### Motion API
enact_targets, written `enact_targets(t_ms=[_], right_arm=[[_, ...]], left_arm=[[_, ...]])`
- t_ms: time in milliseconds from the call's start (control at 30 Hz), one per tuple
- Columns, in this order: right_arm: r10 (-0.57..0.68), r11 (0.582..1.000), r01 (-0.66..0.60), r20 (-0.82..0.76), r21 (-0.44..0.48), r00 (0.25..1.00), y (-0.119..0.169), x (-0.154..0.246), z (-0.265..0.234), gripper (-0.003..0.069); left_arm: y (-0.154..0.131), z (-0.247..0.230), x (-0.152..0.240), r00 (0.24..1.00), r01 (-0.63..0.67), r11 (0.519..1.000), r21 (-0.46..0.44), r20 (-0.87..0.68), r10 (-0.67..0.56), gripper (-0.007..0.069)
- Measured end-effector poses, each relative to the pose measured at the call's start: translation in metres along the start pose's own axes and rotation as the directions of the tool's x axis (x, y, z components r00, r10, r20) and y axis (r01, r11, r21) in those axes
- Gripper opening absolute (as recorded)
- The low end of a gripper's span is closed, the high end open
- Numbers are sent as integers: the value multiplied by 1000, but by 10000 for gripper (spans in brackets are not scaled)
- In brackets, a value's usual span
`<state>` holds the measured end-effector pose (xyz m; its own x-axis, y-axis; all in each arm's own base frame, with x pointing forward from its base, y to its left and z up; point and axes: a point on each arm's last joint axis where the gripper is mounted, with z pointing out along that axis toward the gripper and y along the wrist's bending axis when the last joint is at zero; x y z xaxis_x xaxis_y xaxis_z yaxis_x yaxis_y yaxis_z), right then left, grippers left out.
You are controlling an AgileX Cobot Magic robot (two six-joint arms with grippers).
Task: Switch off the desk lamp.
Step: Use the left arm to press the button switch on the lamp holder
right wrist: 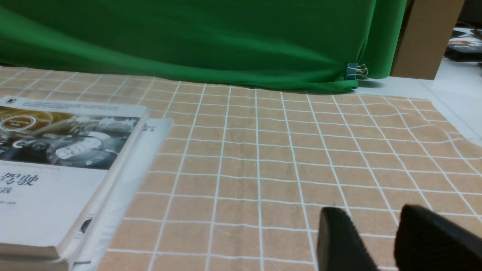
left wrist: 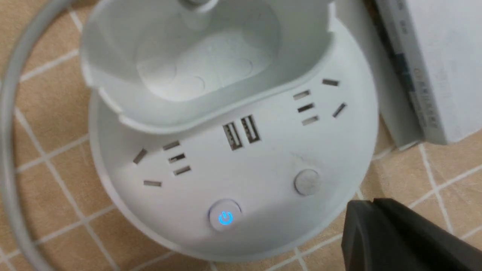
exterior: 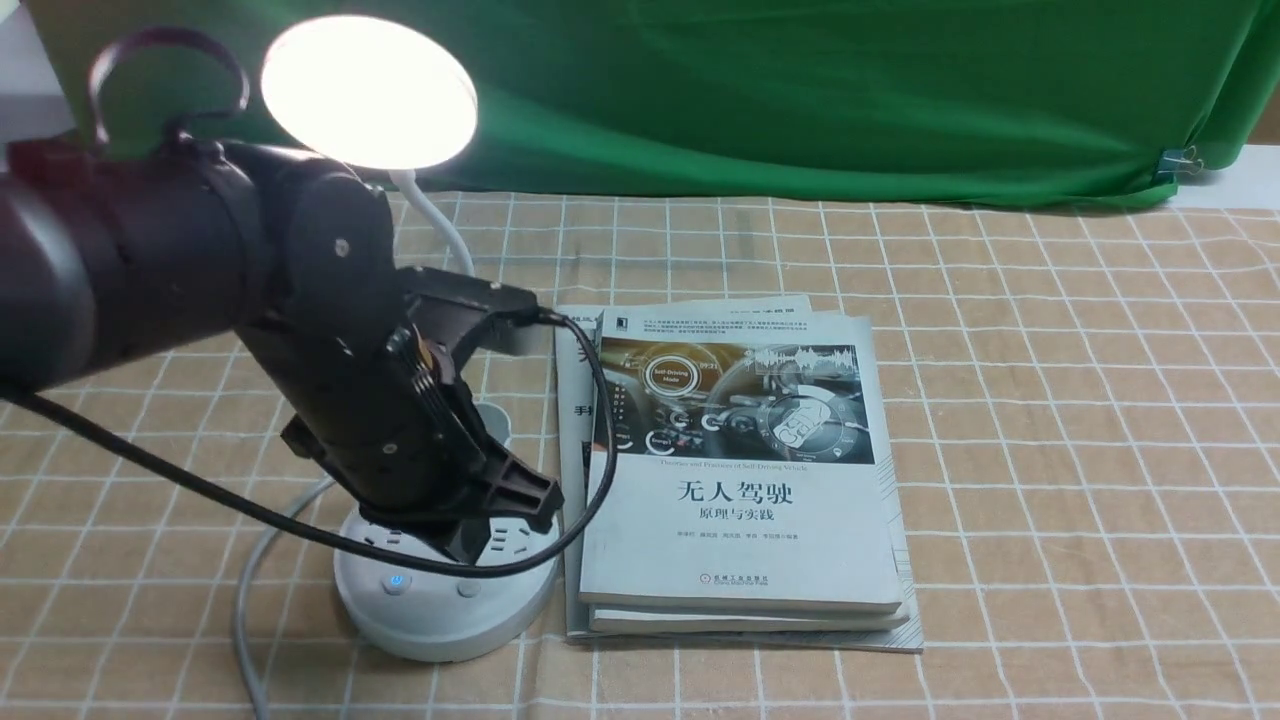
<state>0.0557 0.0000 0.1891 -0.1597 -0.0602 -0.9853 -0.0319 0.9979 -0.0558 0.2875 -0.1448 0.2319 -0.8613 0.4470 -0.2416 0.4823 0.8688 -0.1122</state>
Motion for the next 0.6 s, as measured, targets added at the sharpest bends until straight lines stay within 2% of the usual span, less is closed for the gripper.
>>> enact_targets(t_ms=[233, 433, 600], right_arm=[[0, 1000, 0, 0, 0, 1000, 0, 0, 0, 242], [0, 1000, 0, 0, 0, 1000, 0, 0, 0, 242], [0, 1000, 0, 0, 0, 1000, 0, 0, 0, 242]], left_arm=[[5, 41, -1, 993, 16, 1000, 4, -117, -15, -5], [5, 39, -2, 994, 12, 1000, 1, -109, -12, -5], [3, 19, 0, 998, 12, 1000, 0, -68, -12, -5]])
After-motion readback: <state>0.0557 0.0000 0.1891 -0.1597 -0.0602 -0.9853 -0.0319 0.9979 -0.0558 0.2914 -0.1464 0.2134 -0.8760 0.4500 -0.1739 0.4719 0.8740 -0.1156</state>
